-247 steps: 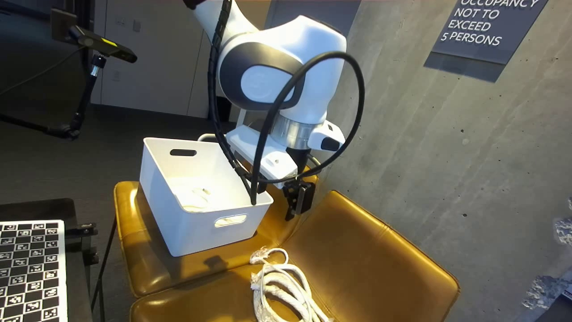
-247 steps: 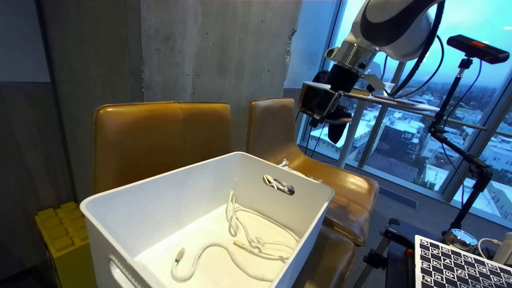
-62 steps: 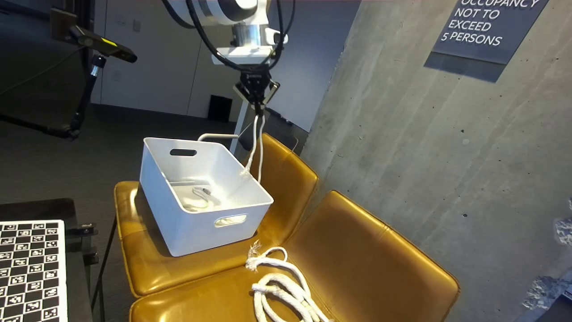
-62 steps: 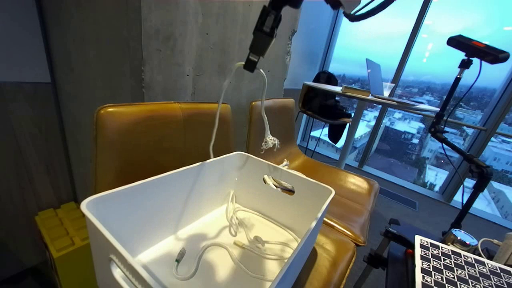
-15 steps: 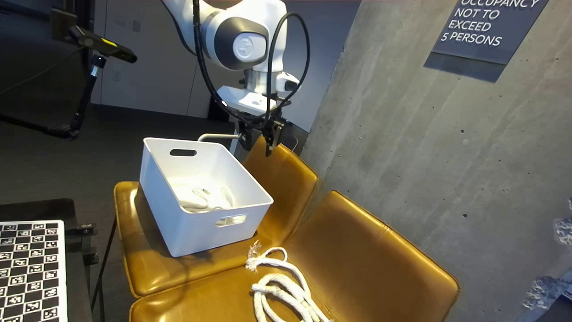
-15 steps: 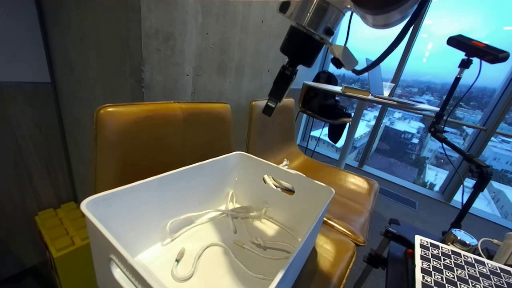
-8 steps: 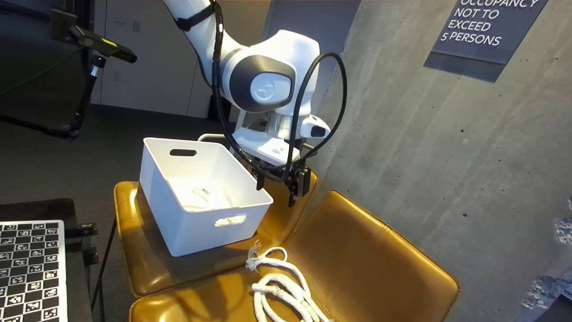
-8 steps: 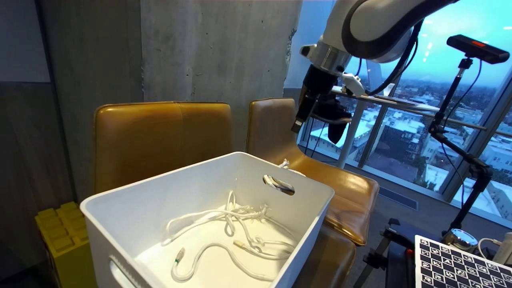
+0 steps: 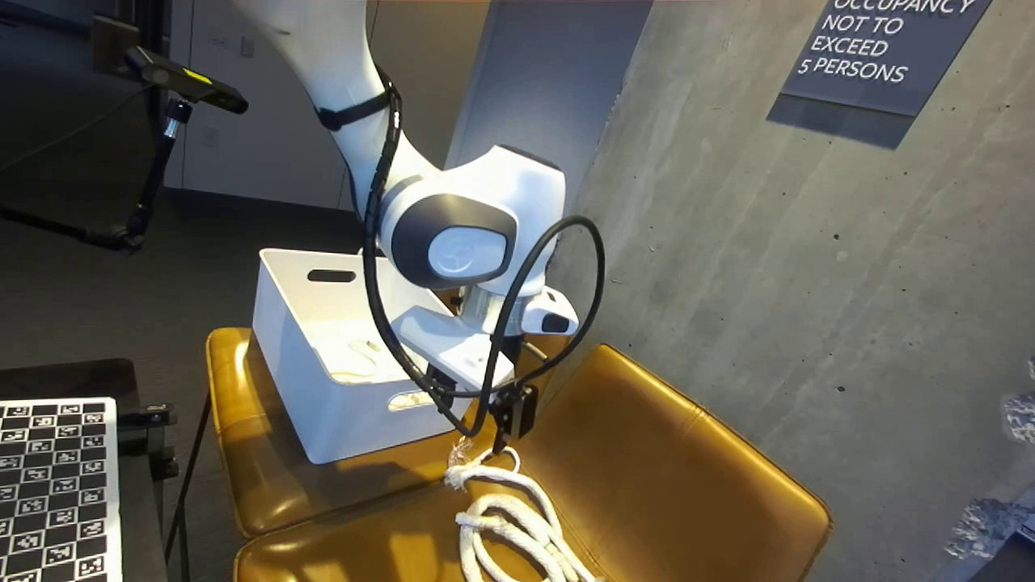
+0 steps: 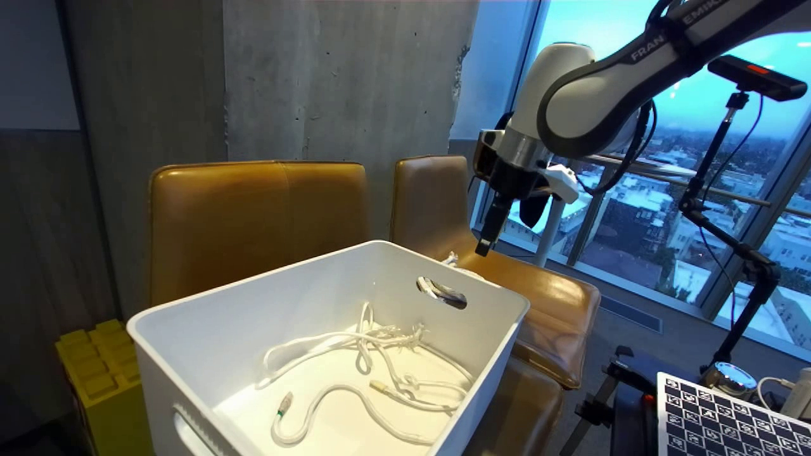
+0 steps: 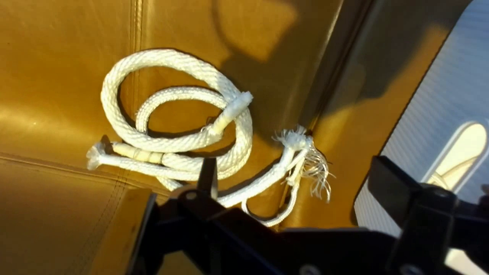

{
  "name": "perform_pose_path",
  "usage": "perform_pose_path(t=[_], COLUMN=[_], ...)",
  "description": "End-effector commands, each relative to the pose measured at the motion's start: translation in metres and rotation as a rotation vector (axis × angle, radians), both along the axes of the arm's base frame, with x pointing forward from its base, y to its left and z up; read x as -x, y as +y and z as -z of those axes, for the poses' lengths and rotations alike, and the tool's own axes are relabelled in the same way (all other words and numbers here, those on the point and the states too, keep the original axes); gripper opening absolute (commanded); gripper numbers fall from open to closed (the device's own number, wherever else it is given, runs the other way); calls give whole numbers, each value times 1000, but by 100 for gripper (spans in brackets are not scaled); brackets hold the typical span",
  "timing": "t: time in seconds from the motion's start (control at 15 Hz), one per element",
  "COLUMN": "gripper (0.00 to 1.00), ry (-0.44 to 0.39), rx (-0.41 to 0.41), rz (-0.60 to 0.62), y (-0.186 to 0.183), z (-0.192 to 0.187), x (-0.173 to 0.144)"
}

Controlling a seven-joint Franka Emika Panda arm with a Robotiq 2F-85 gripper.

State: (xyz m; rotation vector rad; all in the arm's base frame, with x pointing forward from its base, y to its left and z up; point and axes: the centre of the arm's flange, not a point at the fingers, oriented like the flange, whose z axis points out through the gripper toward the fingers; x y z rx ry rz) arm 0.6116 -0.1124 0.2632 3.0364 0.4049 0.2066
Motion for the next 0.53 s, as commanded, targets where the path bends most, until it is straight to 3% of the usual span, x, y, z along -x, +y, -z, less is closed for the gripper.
perform_pose_path(t=[0.0, 0.47], gripper=[100, 100], ry=[0, 33], rx=[14, 24], rz=[28, 85], y=[-26, -64], z=[24, 64], x=[-11, -29])
